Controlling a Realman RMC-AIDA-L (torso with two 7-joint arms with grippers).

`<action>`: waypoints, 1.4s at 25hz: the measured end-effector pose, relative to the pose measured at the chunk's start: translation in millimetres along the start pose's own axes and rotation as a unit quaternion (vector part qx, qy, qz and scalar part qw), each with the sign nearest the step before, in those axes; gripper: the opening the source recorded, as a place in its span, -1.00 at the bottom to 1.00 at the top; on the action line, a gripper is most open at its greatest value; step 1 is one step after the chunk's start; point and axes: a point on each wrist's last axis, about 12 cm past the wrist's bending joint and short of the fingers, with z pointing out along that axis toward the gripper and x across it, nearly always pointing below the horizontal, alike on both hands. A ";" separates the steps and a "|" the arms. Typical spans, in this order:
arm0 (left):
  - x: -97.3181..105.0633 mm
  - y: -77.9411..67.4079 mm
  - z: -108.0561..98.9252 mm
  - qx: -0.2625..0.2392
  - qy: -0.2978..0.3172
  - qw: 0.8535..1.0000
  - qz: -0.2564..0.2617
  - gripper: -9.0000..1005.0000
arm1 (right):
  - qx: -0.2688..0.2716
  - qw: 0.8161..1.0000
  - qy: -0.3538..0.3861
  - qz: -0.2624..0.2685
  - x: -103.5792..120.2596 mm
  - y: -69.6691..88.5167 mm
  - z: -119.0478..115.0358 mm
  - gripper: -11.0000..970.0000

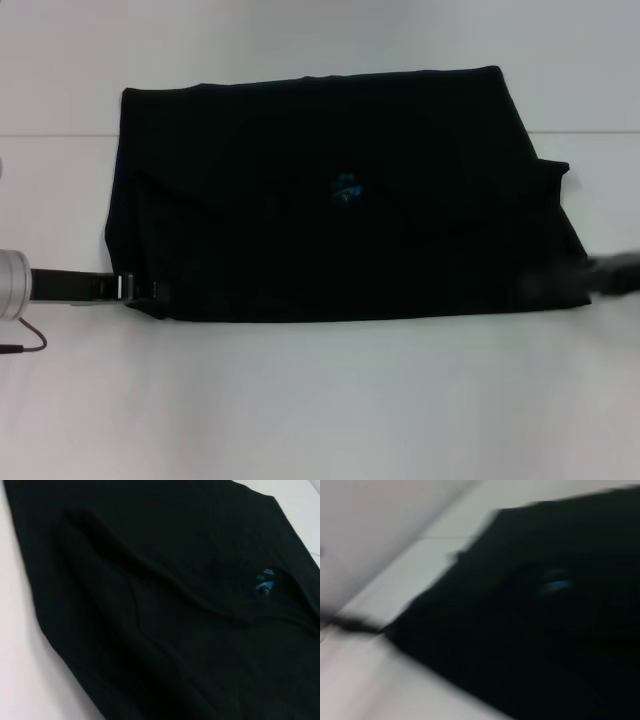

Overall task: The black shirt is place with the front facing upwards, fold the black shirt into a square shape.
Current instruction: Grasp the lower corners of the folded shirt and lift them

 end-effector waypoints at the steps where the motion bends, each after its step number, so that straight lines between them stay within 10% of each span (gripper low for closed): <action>1: 0.0 -0.5 -0.1 0.002 0.001 1.000 0.002 -0.41 | 0.024 0.999 0.007 0.029 -7.6 -5.7 -7.2 0.89; 12: -1.3 -1.0 -1.7 0.009 -0.004 1.000 0.005 -0.95 | 0.203 0.968 0.049 0.142 -67.5 -25.8 -20.3 0.84; 23: -2.3 -3.3 -1.6 0.015 -0.002 1.000 0.007 -0.95 | 0.198 0.969 0.087 0.124 -58.0 -15.2 33.8 0.79; 35: -2.3 -4.0 -0.8 0.017 -0.001 1.000 0.006 -0.95 | 0.195 0.968 0.093 0.129 -49.6 -13.8 41.6 0.74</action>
